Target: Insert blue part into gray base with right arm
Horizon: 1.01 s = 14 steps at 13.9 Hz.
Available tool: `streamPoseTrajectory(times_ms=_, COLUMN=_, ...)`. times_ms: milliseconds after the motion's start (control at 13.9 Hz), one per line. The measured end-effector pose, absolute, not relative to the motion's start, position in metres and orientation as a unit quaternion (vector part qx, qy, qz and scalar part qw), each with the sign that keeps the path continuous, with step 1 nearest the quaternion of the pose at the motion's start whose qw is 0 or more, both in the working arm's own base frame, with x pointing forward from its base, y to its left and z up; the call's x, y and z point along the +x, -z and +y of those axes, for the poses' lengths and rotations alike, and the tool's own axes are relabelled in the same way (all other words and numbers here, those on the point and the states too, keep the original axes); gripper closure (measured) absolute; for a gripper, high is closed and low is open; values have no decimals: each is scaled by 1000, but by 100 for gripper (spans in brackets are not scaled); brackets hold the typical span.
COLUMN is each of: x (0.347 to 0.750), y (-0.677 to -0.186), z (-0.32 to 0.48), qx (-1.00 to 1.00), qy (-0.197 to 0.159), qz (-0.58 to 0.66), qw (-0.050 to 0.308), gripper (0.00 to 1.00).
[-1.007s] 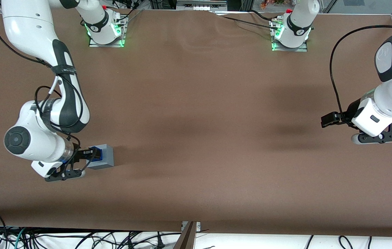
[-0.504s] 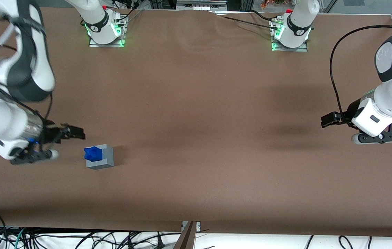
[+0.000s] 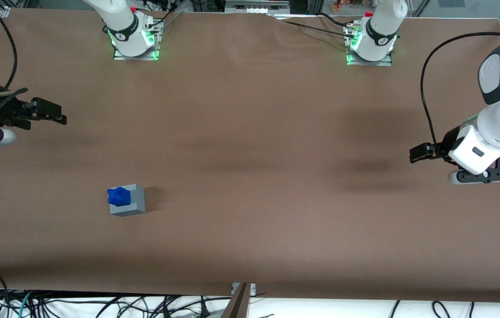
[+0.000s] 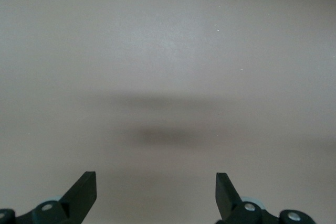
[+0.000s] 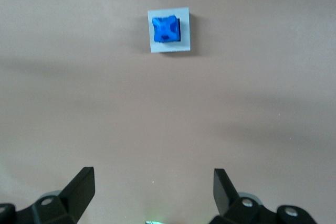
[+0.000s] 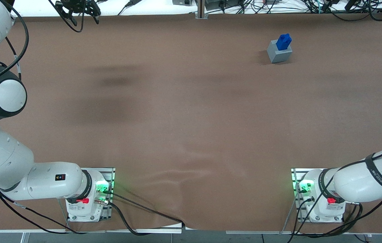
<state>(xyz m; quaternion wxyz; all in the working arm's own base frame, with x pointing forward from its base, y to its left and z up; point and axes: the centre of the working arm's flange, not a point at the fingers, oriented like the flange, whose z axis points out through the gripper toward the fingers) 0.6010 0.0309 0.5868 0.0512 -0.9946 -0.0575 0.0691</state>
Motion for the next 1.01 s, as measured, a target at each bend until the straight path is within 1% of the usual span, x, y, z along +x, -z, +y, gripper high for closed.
streamPoseTrajectory(times_ms=144, x=596, y=-577, z=28, qx=-994, qy=-78, qz=-56, qw=48, gripper=0)
streamPoseTrajectory(times_ms=288, x=594, y=-574, z=26, qx=-995, qy=-81, qz=-57, qw=31, gripper=0)
streamPoseTrajectory(times_ms=432, x=595, y=-574, z=29, qx=-995, qy=-76, qz=-62, qw=15, gripper=0)
streamPoseTrajectory(times_ms=1007, x=592, y=-579, z=33, qx=-995, qy=-72, qz=-73, qw=11, gripper=0)
